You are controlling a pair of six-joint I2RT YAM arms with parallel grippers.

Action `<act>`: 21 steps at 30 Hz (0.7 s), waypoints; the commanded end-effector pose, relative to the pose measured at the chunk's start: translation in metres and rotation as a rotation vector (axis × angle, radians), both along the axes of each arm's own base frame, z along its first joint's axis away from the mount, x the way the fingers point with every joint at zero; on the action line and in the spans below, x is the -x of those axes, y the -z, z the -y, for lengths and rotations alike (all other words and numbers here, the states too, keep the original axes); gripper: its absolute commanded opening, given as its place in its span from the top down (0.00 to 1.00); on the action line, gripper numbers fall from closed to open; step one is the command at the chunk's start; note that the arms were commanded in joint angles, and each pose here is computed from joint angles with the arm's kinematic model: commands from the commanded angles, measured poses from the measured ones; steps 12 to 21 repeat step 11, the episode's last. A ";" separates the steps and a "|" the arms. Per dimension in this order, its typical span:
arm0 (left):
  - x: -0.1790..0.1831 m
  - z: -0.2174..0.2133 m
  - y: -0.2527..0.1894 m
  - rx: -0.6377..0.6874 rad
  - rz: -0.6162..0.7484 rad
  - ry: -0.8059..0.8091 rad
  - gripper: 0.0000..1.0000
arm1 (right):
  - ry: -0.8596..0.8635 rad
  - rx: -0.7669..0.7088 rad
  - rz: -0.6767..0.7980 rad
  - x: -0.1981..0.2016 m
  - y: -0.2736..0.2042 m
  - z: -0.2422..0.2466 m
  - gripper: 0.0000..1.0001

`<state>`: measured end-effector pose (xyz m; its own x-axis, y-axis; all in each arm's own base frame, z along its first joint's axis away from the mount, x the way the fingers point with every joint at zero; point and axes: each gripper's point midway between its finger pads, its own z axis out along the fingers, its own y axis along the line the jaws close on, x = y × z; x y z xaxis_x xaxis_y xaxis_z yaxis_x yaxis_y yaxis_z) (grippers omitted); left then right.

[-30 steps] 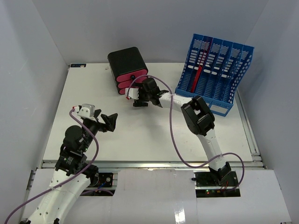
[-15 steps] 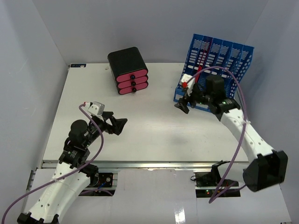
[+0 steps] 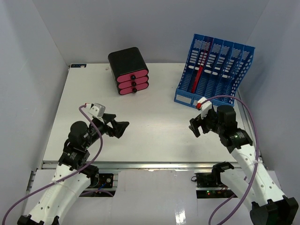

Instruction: Organize the desk

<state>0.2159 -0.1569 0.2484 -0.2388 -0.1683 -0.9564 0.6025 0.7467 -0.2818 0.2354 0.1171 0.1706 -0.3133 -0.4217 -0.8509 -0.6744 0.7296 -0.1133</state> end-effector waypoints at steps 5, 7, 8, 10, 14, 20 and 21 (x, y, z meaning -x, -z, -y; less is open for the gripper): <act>0.001 0.001 0.008 -0.011 -0.026 0.007 0.02 | 0.170 -0.038 0.047 -0.005 -0.005 0.019 0.10; 0.000 0.001 0.007 -0.012 -0.024 0.007 0.02 | 0.175 -0.040 0.064 -0.005 -0.007 0.020 0.10; 0.000 0.000 0.008 -0.013 -0.026 0.005 0.02 | 0.180 -0.039 0.072 -0.006 -0.007 0.021 0.10; 0.001 0.000 0.007 -0.015 -0.023 0.007 0.02 | 0.200 -0.037 0.098 -0.010 -0.009 0.024 0.10; 0.001 0.001 0.008 -0.014 -0.025 0.007 0.02 | 0.201 -0.033 0.108 -0.011 -0.009 0.025 0.10; 0.001 0.001 0.008 -0.014 -0.025 0.007 0.02 | 0.201 -0.033 0.108 -0.011 -0.009 0.025 0.10; 0.001 0.001 0.008 -0.014 -0.025 0.007 0.02 | 0.201 -0.033 0.108 -0.011 -0.009 0.025 0.10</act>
